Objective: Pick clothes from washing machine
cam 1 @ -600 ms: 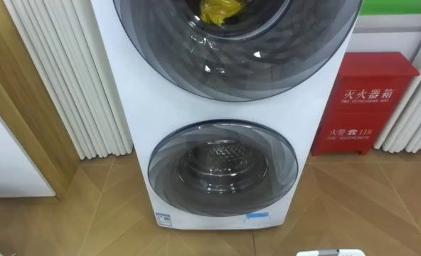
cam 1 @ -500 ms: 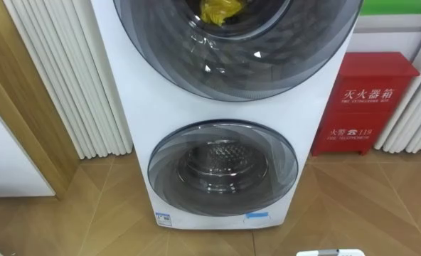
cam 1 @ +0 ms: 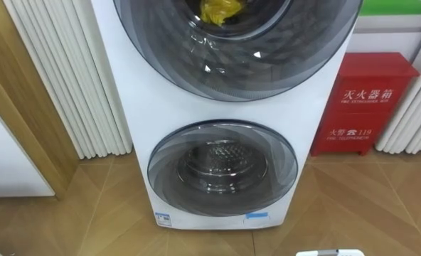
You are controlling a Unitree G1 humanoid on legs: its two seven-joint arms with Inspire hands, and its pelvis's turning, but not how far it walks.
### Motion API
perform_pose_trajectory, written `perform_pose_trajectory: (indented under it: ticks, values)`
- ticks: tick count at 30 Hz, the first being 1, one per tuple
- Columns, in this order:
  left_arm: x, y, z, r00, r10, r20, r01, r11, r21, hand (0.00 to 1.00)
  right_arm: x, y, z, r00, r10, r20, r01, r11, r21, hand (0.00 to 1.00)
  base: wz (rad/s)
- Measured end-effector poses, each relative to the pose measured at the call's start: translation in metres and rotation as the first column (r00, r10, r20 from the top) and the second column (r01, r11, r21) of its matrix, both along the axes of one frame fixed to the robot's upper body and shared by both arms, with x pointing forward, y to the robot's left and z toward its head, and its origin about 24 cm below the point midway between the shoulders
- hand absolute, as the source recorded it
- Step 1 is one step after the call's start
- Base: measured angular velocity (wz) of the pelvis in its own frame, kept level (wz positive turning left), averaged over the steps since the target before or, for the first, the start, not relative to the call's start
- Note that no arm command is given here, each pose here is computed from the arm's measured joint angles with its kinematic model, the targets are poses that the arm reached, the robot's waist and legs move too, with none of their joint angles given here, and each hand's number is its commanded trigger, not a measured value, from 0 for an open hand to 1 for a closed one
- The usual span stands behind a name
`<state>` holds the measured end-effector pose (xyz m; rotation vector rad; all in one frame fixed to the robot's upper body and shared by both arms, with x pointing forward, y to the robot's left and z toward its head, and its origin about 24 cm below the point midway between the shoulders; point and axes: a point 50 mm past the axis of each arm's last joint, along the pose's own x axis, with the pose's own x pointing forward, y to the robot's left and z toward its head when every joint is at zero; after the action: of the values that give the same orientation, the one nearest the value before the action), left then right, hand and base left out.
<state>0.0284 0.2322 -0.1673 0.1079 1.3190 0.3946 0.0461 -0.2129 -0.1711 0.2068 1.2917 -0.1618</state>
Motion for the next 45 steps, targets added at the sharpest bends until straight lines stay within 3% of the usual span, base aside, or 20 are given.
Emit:
perform_pose_trajectory:
  ticks: [6,11,13,16,22,31,36,45]
  values:
    - [-0.003,0.002,0.000,1.000,0.012,-0.005,-0.012,1.000,0.004,0.00,0.009,-0.003,0.002,0.999,-0.050,0.023,0.050,0.999,-0.012,0.00,0.00]
    - [-0.003,0.008,0.002,1.000,0.025,0.002,-0.025,1.000,0.017,0.00,0.066,-0.022,0.025,0.962,-0.113,0.249,0.132,0.989,-0.062,0.00,-0.05]
    - [-0.002,0.013,0.003,1.000,0.026,0.006,-0.027,0.999,0.025,0.00,0.113,-0.038,0.053,0.895,-0.131,0.426,0.184,0.979,-0.087,0.00,-0.02]
    - [-0.005,0.018,0.004,1.000,0.020,-0.003,-0.020,0.999,0.039,0.00,0.157,-0.054,0.094,0.792,-0.090,0.604,0.217,0.966,-0.141,0.00,0.01]
    - [-0.026,0.022,0.004,0.996,-0.002,-0.090,0.006,0.999,0.051,0.00,0.203,-0.057,0.156,0.602,-0.047,0.797,0.271,0.951,-0.149,0.00,0.00]
    - [-0.032,0.027,0.006,0.986,-0.068,-0.154,0.080,0.994,0.073,0.00,0.248,-0.055,0.213,0.443,-0.013,0.896,0.338,0.929,-0.154,0.00,0.04]
    - [-0.024,0.029,0.008,0.987,-0.090,-0.130,0.101,0.991,0.087,0.00,0.267,-0.058,0.248,0.350,0.007,0.937,0.372,0.917,-0.145,0.00,0.09]
    - [-0.021,0.033,0.010,0.988,-0.101,-0.116,0.111,0.990,0.081,0.00,0.272,-0.064,0.264,0.315,0.033,0.948,0.383,0.910,-0.159,0.00,0.03]
